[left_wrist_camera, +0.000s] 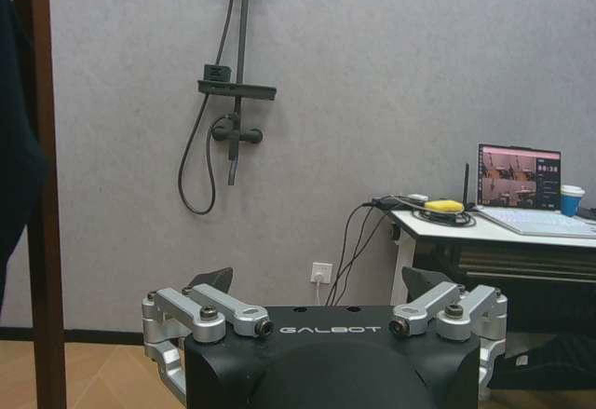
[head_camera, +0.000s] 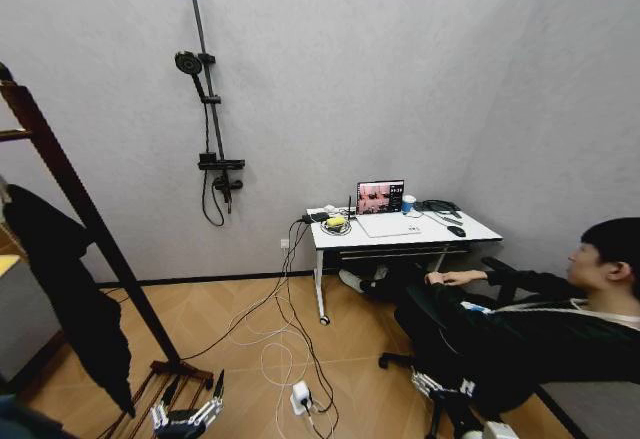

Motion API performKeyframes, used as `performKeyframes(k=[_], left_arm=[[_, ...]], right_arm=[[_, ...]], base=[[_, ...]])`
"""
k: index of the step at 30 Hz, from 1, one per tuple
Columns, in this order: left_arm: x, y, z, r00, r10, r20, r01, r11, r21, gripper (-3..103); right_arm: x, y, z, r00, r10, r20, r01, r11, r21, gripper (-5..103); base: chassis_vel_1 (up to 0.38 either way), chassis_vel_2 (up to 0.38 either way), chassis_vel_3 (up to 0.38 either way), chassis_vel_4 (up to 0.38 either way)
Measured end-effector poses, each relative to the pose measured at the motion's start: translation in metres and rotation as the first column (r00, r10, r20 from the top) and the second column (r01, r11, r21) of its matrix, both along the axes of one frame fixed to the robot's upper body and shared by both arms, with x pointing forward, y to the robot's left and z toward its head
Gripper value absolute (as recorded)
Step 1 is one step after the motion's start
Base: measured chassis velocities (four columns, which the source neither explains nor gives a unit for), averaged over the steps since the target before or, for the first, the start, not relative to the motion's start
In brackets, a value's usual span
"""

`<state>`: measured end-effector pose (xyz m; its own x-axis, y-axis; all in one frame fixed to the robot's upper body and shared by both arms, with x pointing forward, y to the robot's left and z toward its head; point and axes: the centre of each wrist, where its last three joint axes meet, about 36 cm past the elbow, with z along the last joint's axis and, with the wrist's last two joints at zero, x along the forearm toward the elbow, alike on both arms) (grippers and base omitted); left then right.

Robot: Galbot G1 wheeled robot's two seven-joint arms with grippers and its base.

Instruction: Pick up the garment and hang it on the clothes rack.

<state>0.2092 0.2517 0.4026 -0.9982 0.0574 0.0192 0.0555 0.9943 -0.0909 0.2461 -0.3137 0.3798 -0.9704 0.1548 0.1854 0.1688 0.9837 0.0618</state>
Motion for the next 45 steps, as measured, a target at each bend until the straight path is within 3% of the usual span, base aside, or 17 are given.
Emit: performKeyframes(k=[45], left_arm=[[0.0, 0.0001, 0.0, 1.0, 0.0, 0.0, 0.0, 1.0, 0.0, 100]], right_arm=[[0.0001, 0.0, 0.0001, 1.0, 0.0, 0.0, 0.0, 1.0, 0.0, 100]], base=[[0.349, -0.344, -0.343, 0.347]])
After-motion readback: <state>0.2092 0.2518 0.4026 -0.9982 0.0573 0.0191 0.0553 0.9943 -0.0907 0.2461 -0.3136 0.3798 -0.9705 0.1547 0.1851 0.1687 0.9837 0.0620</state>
